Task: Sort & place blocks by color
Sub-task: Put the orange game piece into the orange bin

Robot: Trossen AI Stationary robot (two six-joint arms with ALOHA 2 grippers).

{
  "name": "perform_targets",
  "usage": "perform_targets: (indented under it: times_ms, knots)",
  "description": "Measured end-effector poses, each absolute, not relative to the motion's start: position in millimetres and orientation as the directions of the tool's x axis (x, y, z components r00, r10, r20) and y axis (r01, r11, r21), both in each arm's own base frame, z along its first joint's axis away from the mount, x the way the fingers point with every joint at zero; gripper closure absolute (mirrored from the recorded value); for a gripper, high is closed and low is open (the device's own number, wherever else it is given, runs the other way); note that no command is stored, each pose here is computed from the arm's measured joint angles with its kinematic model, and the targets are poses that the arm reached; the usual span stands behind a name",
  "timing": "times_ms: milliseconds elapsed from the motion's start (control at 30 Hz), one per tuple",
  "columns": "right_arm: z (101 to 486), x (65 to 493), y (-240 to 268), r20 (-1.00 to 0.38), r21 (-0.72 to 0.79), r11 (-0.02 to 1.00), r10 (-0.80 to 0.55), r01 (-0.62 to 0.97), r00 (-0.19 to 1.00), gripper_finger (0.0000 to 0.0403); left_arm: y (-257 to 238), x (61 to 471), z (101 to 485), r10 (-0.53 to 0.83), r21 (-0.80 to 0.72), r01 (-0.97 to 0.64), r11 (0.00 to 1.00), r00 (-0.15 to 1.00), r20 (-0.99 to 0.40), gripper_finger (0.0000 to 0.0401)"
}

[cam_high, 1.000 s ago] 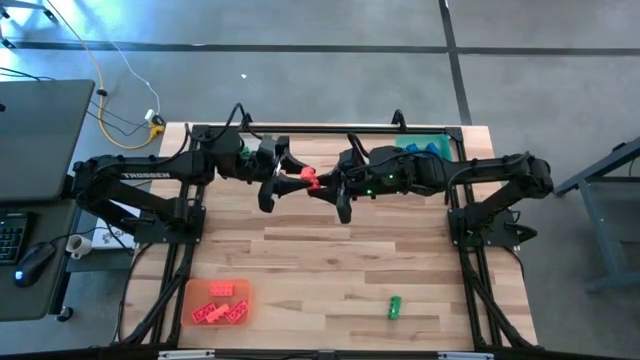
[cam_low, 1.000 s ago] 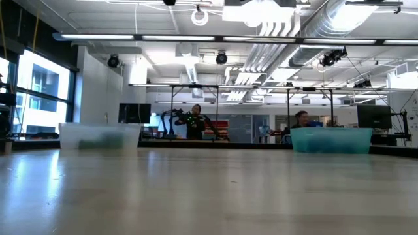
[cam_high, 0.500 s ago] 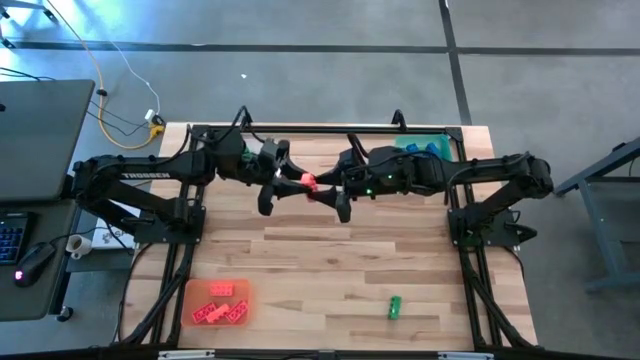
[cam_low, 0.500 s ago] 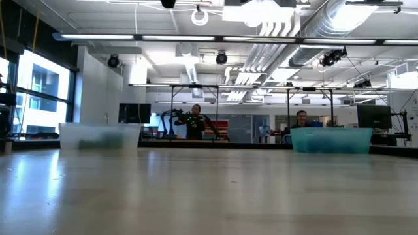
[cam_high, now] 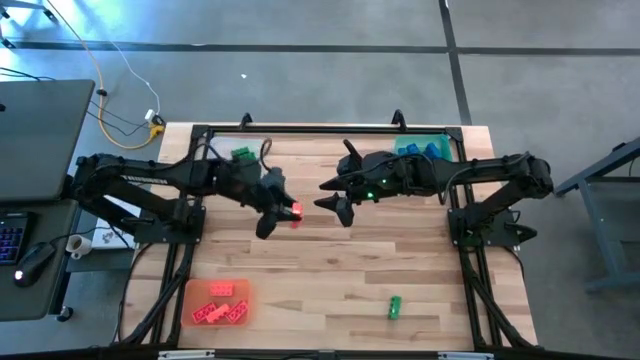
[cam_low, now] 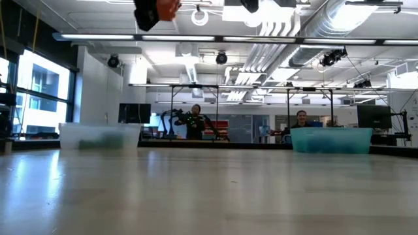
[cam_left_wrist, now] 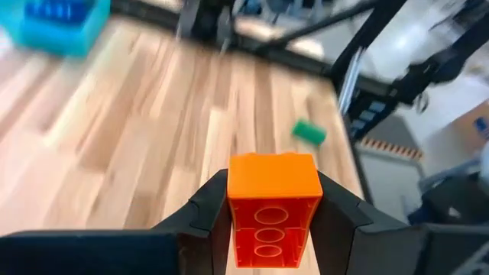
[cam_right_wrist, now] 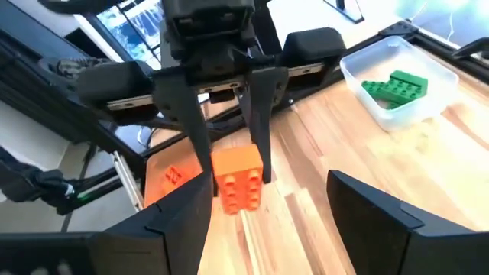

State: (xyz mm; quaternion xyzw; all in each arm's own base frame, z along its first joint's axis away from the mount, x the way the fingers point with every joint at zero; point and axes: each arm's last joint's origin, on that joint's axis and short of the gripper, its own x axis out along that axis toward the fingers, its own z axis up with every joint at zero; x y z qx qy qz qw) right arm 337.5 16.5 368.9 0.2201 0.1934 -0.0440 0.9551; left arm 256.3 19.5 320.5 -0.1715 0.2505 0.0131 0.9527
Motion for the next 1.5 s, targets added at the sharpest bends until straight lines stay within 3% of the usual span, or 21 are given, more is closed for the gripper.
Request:
perform_targets:
  times_ms: [600, 933, 1133, 1500]
  knots:
    - [362, 334, 11, -0.461, 0.360, 0.909, -0.021, 0.209, 0.887, 0.0158, -77, 214, 288, -0.198, -0.408, -0.317, 0.856, 0.528, -0.826, 0.0293]
    - [354, 330, 12, -0.541, 0.334, 0.912, -0.022, 0.239, 0.841, 0.0158, -121, 184, 275, -0.181, -0.403, -0.448, 0.798, 0.460, -0.869, 0.0293]
    - [354, 330, 12, -0.547, 0.332, 0.912, -0.023, 0.242, 0.837, 0.0158, -139, 176, 247, -0.177, -0.350, -0.524, 0.777, 0.352, -0.919, 0.0292]
    - [352, 329, 11, -0.561, 0.327, 0.912, -0.023, 0.248, 0.827, 0.0158, -168, 184, 207, -0.140, -0.227, -0.537, 0.812, 0.198, -0.970, 0.0290]
